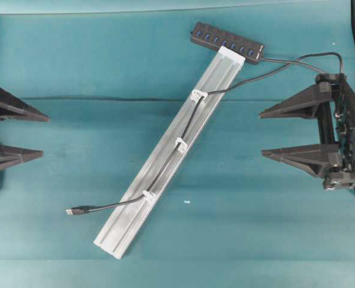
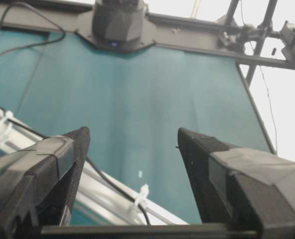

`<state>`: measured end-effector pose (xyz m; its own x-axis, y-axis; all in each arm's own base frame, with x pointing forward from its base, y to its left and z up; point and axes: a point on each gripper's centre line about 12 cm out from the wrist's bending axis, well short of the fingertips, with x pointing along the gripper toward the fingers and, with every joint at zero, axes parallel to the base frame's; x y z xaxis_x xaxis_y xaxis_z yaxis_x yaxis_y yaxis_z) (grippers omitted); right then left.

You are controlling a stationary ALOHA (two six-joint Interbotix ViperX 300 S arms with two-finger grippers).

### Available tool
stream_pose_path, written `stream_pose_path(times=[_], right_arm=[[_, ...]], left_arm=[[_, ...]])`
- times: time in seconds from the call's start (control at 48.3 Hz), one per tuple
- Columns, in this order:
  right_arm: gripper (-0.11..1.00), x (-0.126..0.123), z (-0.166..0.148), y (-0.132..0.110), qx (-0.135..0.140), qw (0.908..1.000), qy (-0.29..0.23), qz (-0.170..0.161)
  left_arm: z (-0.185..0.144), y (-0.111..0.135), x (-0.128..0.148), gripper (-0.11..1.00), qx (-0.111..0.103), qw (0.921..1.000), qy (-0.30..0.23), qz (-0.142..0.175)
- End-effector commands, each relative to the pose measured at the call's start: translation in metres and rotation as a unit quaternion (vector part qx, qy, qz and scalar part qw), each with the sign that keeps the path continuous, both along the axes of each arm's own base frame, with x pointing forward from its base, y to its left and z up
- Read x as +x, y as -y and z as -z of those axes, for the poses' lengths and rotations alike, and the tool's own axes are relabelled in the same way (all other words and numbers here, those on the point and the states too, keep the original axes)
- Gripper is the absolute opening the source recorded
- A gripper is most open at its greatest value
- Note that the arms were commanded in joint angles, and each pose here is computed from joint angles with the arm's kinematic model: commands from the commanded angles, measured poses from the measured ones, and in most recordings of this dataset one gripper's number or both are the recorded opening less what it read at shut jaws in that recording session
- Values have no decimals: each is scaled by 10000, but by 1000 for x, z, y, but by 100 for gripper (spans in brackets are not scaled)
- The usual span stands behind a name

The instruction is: Pass the USB cable through three rings with both arms.

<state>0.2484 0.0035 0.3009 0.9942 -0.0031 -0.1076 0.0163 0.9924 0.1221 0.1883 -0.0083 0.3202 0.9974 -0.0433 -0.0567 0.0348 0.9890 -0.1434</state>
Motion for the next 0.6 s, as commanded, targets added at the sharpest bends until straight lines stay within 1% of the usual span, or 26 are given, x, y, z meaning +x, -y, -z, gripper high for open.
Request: stream_pose_path(times=[0.0,0.394,0.58], right_arm=[[78,3,-1,1,59,10000,14,31],[78,1,-2,1,77,10000,23,24],[78,1,-3,1,69,10000,31,25]], left_arm=[[-7,0,2,80,-3,10000,77,0],[-8,0,1,80,-19,10000,91,-1],[-6,0,2,80,-79,10000,58,-4]])
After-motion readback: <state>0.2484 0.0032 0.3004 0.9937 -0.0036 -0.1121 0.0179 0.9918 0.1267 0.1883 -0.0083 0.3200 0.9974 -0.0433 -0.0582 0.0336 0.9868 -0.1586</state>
